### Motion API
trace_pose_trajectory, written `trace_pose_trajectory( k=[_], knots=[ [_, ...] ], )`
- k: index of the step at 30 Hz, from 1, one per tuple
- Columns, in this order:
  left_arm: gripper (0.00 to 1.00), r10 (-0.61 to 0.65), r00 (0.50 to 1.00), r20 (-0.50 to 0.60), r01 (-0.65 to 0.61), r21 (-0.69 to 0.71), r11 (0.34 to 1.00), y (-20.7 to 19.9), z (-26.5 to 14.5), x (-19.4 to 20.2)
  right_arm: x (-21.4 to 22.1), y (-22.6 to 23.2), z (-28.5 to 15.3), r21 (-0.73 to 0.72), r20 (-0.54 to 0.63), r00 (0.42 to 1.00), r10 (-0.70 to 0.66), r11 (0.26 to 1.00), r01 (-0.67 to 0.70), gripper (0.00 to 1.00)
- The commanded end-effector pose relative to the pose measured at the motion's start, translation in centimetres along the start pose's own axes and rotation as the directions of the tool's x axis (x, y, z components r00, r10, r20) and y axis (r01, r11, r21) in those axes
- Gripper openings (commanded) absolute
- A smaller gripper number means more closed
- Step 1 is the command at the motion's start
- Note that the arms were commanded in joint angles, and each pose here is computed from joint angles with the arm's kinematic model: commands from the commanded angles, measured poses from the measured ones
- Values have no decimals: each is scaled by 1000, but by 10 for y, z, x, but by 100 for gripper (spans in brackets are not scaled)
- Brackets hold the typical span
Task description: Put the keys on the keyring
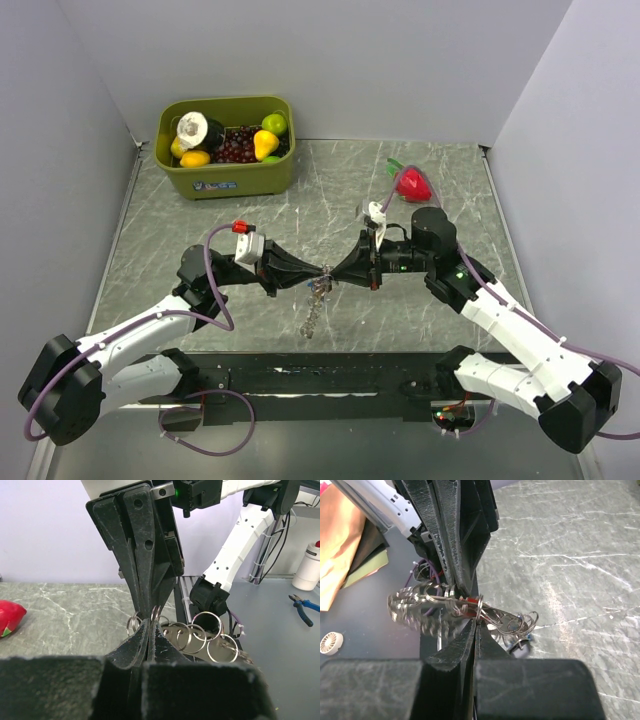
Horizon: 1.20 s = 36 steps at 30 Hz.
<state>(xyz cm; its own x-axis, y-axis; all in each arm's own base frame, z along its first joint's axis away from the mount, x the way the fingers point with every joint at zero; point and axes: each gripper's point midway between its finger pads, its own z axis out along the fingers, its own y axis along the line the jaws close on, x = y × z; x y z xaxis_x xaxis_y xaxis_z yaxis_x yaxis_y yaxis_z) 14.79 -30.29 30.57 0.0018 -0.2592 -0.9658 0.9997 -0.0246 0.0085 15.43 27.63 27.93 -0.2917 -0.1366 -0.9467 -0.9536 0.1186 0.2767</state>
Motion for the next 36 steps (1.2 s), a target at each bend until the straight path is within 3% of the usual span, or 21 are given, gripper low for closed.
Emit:
trace_pose_trajectory(
  k=[1,12,13,14,17,18,21,27,36],
  knots=[
    [1,104,989,110,-109,36,993,-10,4,-39,0,1,3,-25,-7,1000,-21,999,20,0],
    [1,111,987,115,-115,27,993,-11,3,-41,4,7,-3,-27,-23,998,-53,998,52,1],
    [1,113,987,113,-117,26,993,-11,3,-41,3,4,-5,-1,-22,997,-68,998,68,5],
    [1,117,987,111,-121,27,992,-11,3,-41,4,6,-9,11,-27,997,-73,997,74,18],
    [1,121,987,106,-125,31,992,-12,2,-42,5,6,-16,43,-28,995,-99,994,100,41],
    [1,124,987,106,-128,32,991,-12,2,-41,4,7,-17,43,-25,994,-104,994,105,44],
    [1,125,986,113,-129,31,991,-13,2,-42,1,18,-19,8,3,994,-112,994,112,50],
    [1,127,982,140,-133,39,990,-14,2,-45,-11,37,-16,-102,73,993,-95,990,102,52],
    [1,129,977,172,-143,69,987,-21,1,-48,-6,31,-9,-113,97,993,-62,991,73,59]
  ],
)
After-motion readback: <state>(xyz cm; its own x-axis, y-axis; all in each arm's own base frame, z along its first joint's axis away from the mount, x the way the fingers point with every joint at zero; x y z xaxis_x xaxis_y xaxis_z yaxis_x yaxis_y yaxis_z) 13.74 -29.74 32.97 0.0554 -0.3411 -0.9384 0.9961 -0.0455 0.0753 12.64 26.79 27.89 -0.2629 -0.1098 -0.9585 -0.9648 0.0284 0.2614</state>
